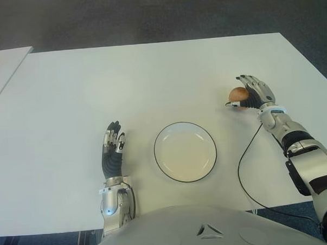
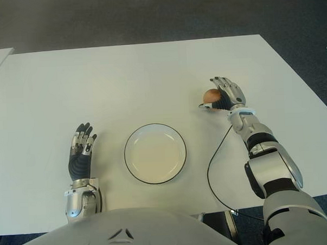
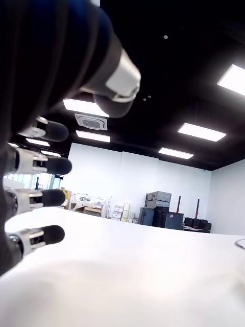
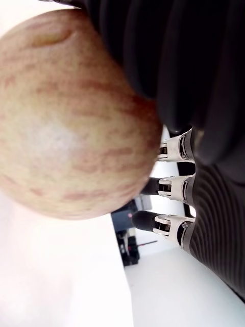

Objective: Put the apples into the plate.

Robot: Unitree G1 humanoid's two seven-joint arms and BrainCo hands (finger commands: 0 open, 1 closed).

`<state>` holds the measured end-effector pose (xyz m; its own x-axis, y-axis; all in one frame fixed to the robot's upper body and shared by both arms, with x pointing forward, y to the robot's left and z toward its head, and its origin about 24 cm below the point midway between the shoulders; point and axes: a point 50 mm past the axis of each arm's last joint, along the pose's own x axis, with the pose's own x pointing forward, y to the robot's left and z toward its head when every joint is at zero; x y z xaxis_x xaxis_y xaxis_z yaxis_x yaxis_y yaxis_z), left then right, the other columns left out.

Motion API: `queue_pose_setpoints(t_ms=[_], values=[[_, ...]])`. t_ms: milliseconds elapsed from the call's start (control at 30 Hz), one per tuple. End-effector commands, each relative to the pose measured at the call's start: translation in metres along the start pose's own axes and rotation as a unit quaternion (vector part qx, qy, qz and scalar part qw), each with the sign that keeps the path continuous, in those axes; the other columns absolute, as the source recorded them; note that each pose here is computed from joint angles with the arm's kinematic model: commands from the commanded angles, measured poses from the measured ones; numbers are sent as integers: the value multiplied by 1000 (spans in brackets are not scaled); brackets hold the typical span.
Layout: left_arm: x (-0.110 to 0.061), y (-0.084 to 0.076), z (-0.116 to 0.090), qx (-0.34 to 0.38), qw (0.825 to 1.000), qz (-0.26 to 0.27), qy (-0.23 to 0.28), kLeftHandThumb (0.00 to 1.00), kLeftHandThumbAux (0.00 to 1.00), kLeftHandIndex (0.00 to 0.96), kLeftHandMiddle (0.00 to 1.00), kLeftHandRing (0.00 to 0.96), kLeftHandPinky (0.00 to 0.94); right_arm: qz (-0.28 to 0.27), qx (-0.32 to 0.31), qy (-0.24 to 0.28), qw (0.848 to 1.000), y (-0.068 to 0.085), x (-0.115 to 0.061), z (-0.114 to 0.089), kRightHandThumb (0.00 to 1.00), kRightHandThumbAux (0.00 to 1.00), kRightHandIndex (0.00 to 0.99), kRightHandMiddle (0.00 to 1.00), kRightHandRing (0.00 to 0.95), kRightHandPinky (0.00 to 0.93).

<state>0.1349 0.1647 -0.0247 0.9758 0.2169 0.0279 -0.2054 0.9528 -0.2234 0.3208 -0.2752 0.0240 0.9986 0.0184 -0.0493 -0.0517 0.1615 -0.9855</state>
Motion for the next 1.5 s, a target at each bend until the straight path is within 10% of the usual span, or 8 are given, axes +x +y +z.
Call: queue_pose_setpoints(t_ms=[33,1500], values=[[-9,-2,-28,-7,998,19,57,160,576,107,89,58,64,41,5,19,999,21,-8,1,389,478,6,6,5,67],[-8,-1,-29,-21,998,17,61,153,601,123,100,60,55,105,21,32,994,52,-24,6,402,523,77,51,64,142]])
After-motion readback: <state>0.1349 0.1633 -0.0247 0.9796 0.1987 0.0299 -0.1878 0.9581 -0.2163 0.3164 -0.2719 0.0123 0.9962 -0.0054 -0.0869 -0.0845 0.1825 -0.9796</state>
